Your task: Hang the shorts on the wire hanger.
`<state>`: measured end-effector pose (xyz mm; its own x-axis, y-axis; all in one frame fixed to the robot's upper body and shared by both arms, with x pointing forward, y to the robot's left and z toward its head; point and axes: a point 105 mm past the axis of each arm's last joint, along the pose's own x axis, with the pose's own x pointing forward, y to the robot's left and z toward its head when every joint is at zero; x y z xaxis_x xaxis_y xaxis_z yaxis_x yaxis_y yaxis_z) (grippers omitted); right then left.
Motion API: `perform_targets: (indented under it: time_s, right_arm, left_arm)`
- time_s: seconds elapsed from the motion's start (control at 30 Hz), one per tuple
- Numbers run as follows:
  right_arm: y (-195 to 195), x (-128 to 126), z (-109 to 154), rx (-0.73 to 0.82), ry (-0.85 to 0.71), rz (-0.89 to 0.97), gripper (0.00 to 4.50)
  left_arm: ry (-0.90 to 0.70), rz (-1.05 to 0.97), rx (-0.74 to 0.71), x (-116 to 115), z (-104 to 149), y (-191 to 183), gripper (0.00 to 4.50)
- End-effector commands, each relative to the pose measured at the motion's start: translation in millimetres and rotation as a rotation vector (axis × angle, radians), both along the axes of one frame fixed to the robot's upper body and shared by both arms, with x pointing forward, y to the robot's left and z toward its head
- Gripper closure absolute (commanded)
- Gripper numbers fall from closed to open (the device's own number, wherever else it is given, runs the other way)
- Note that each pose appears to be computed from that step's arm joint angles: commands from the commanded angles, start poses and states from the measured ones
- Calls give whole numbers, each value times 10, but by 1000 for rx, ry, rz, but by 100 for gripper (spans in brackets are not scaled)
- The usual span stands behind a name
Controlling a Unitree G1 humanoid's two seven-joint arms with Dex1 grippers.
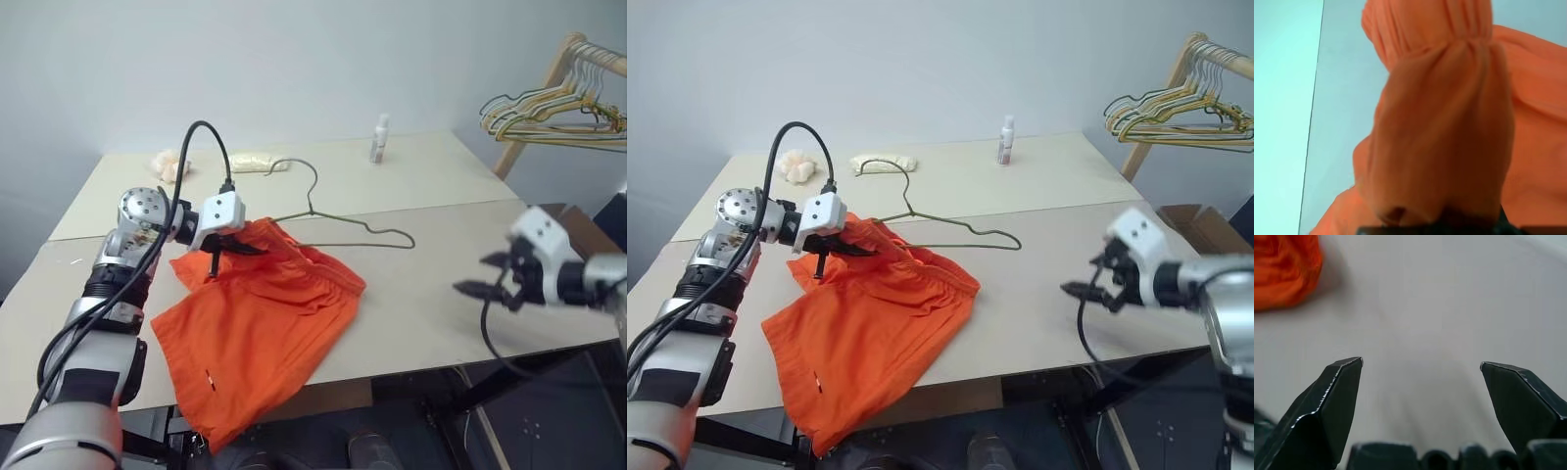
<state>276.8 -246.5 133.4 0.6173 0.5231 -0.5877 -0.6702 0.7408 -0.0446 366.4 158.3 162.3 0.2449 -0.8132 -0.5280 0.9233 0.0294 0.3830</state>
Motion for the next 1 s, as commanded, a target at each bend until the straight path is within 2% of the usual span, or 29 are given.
perform_targets:
  time_s: [0.03, 0.1, 0.23, 0.43, 0.57, 0.7, 0.9, 0.93, 1.0]
  right_arm:
    - [353, -29, -53, 85, -67, 68, 2]
    - [684, 49, -246, 180, -49, 63, 2]
    - [1157, 228, -375, 328, -31, 35, 2]
    - [1492, 494, -524, 393, 23, -7, 2]
    - [1592, 427, -485, 429, 53, 61, 86]
    - [1582, 353, -511, 420, 70, 90, 231]
    - [1513, 380, -456, 446, 53, 62, 433]
    - [1490, 392, -435, 451, 48, 54, 449]
    - [1423, 418, -395, 447, 35, 39, 449]
  left_arm:
    - [-60, -8, -41, 15, 202, -38, 450]
    - [-60, -12, -50, 10, 226, -55, 450]
    - [-61, -18, -65, -8, 253, -74, 450]
    - [-61, -19, -71, -40, 255, -74, 450]
    - [-65, -10, -71, -46, 263, -61, 450]
    - [-71, -1, -74, -41, 268, -53, 450]
    - [-71, 7, -76, -43, 259, -41, 450]
    - [-69, 8, -76, -48, 255, -30, 450]
    - [-61, 8, -74, -65, 251, 6, 450]
